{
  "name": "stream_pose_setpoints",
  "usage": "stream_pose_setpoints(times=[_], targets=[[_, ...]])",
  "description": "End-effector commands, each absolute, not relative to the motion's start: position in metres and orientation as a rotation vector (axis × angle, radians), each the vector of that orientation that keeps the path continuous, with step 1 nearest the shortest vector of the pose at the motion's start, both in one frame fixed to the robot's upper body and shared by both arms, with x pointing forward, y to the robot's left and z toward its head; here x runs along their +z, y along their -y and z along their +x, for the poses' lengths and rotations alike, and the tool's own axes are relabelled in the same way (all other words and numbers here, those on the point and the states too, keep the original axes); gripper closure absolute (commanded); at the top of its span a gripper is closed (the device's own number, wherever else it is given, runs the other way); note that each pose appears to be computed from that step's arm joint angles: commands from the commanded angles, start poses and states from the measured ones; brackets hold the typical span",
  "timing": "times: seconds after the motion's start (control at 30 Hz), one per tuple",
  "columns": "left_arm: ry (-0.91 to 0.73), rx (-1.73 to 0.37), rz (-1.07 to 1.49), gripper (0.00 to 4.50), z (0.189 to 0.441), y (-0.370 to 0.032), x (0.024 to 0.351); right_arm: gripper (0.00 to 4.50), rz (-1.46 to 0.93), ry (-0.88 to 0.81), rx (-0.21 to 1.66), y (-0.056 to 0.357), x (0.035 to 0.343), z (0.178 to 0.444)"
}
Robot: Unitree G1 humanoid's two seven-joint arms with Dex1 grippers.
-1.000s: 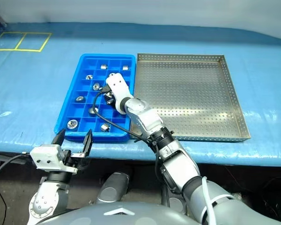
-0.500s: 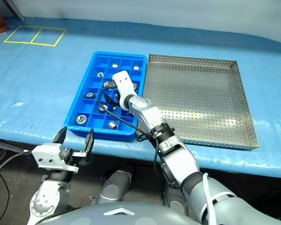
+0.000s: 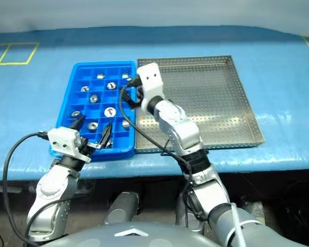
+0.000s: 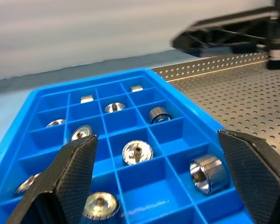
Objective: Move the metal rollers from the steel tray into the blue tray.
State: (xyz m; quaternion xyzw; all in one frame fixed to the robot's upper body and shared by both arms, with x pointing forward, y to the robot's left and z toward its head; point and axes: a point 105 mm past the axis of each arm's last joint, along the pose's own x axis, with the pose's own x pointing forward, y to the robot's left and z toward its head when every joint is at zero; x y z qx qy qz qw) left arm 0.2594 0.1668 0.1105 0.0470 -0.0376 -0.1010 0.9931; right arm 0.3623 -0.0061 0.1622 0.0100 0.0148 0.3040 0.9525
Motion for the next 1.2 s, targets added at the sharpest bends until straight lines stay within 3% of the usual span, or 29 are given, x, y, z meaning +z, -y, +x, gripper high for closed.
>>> stream_pose_setpoints(times=[0.03,0.2,0.47,1.2], targets=[[0.127,-0.106,0.127,0.00,0.272,-0.179,0.122,0.03,-0.028,0.033,0.569,0.035,0.174,0.350],[0.109,-0.050,0.142,0.00,0.275,-0.189,0.119,0.03,-0.144,-0.086,0.562,0.068,0.136,0.324],[0.035,-0.069,0.161,0.00,0.270,-0.192,0.107,0.03,-0.190,-0.185,0.672,0.067,0.105,0.291],[-0.072,-0.148,0.067,0.00,0.262,-0.180,0.097,0.03,-0.122,-0.216,0.695,0.050,0.109,0.292]])
